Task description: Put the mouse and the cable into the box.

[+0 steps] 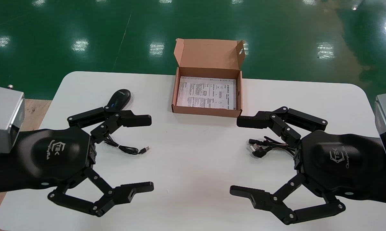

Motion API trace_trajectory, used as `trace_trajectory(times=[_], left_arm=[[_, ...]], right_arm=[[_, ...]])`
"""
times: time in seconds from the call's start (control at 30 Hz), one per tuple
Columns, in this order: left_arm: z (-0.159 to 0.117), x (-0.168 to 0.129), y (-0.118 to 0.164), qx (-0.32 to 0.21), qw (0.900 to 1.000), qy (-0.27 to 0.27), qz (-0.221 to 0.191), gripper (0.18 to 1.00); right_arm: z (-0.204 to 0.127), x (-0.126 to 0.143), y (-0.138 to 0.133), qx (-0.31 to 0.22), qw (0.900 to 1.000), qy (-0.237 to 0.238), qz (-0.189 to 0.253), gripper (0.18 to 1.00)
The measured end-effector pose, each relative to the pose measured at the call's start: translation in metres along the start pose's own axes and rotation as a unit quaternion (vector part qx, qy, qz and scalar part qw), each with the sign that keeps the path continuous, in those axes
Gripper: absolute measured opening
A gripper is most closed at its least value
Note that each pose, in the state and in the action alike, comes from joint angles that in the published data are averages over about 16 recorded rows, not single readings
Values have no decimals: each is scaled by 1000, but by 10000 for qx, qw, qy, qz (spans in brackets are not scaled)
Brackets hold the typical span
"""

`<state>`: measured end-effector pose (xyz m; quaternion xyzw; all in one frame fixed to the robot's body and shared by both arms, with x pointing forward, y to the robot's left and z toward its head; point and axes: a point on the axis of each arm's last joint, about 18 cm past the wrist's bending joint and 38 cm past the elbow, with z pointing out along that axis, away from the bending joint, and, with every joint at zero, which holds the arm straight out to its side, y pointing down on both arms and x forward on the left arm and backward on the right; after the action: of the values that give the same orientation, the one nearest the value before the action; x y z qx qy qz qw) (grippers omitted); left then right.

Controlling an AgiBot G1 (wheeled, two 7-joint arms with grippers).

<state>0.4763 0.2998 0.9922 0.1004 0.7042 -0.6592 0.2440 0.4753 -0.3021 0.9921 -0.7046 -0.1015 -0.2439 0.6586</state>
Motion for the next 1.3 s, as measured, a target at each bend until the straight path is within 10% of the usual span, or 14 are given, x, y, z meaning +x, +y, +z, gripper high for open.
trace_trajectory(times=[0.83,1.07,1.3], left_arm=[[7,1,11,-744,9965,286,265,1001],[15,-20,38,-1916,9786,506,548,1001],[20,-64,69,-2865,9543,444,729,1001]], right_arm=[[-7,6,6,-187,9997,121,-140,1000],[-30,24,35,-964,9927,408,-596,1000],[-66,58,86,-2307,9627,685,-1239,1000]])
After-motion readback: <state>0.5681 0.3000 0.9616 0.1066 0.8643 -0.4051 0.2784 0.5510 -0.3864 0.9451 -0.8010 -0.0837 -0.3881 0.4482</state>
